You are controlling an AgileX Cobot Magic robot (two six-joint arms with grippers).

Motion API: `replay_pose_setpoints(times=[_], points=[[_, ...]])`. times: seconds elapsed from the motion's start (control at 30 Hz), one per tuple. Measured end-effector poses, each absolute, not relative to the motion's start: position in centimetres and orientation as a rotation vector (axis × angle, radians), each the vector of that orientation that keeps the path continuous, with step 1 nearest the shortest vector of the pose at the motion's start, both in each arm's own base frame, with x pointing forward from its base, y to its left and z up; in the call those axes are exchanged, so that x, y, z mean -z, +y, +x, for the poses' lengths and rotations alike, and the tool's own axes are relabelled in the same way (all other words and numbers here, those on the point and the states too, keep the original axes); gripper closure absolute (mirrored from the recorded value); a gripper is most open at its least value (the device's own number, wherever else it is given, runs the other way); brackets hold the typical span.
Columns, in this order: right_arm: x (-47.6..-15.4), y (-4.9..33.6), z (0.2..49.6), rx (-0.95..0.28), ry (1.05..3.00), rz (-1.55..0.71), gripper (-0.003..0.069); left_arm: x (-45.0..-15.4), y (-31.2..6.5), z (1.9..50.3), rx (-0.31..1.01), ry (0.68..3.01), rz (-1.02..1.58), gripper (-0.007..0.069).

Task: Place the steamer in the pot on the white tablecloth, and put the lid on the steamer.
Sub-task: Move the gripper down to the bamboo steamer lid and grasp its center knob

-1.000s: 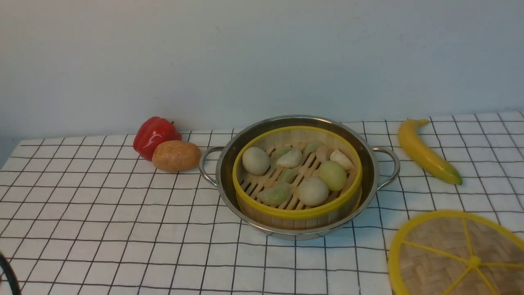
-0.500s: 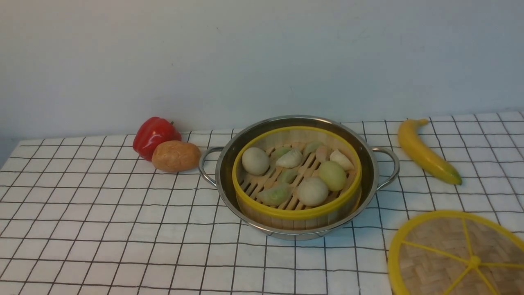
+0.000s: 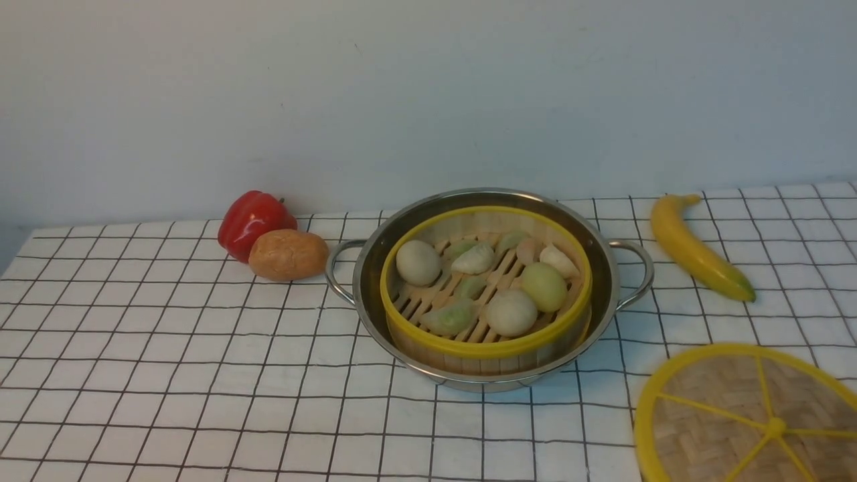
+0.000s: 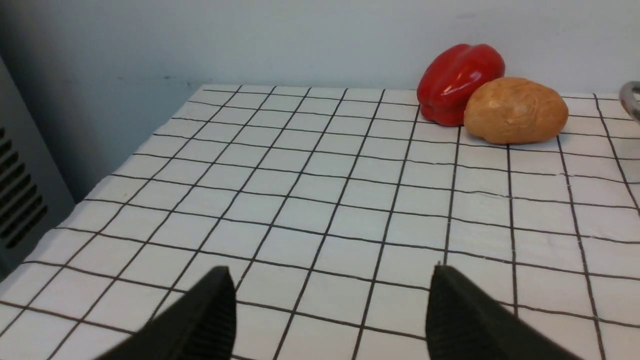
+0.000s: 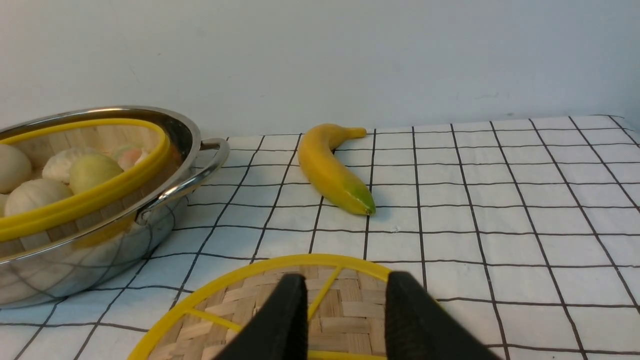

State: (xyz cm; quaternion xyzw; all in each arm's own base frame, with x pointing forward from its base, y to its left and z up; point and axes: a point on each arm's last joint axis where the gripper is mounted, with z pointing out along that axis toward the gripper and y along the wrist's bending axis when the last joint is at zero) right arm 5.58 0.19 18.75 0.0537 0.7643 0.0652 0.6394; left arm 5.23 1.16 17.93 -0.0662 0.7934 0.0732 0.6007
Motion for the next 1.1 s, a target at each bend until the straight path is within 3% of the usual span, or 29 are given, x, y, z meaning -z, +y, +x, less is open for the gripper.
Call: replay_pose_setpoints(times=[0.37,1.1], points=[[-18.75,0.19,5.58,-0.148,1.744,0.122,0.0417,-18.01,0.51,5.35,-0.096,1.832,-0.061,0.0151],[-18.80,0.19,5.59,-0.150,1.738,0.124,0.0417,-18.01,0.50,5.35,-0.097,1.833,-0.056,0.0151]])
